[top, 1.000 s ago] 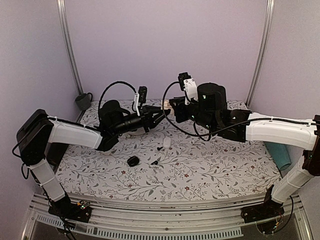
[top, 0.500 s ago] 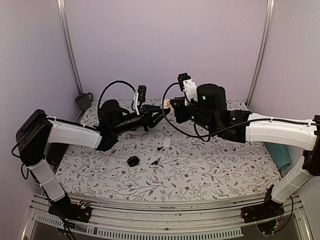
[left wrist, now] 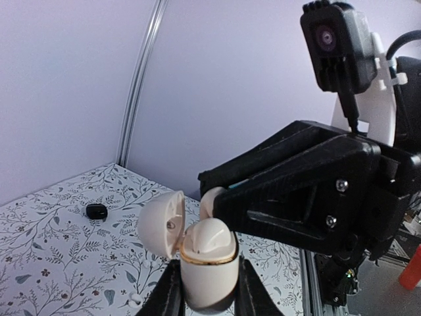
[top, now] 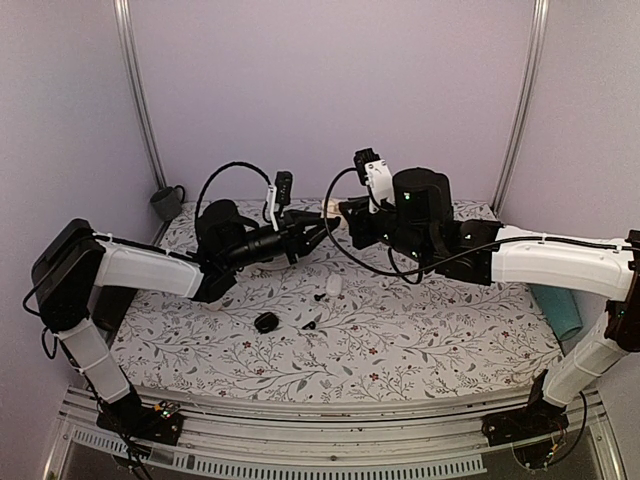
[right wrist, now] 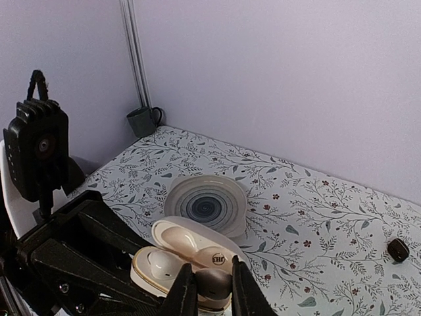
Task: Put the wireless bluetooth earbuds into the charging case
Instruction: Insert the right earbud into the right side groove of the charging case.
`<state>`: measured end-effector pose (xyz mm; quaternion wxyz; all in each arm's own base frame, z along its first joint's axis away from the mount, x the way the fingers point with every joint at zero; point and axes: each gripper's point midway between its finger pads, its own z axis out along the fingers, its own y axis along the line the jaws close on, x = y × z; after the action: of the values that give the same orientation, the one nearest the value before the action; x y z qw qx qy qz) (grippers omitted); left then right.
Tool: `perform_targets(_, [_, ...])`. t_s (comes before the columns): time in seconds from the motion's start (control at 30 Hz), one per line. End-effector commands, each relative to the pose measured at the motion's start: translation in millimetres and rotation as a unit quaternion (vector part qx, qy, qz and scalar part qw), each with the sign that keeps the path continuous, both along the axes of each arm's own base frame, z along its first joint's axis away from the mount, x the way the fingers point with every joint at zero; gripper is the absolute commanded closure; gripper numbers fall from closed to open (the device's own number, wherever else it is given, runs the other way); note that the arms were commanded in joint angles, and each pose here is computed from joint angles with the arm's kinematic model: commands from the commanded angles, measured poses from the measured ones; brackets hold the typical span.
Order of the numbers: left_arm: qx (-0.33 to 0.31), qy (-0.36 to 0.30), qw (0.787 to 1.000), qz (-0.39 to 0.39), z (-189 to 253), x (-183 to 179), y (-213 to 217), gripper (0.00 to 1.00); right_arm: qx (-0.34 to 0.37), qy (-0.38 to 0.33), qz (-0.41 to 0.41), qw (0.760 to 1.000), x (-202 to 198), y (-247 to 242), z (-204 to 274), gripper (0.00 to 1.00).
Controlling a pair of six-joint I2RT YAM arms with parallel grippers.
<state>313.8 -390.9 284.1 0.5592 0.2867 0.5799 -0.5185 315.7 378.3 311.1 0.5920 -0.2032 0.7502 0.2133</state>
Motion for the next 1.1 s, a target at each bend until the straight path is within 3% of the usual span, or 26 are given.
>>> perform_targets(0.0, [-0.052,-0.061,0.996,0.026,46.6,-0.2,16.9,1.00,-0.017,0.040,0.014,0.999,-6.6,3.1,-19.2,0.78])
perform_targets(0.4, [-0.047,-0.074,0.996,0.004,41.7,-10.8,16.2,1.00,0.002,0.070,0.015,0.997,-9.0,3.9,-11.9,0.67])
perform_targets(0.73, [-0.045,-0.081,0.996,-0.017,37.6,-20.3,14.8,1.00,0.039,0.096,0.031,0.994,-7.8,-2.7,-3.8,0.65])
perform_targets(1.07, [-0.025,-0.099,0.994,-0.045,25.3,-30.8,17.6,1.00,0.094,0.094,0.122,0.984,-31.0,-22.4,13.8,0.52])
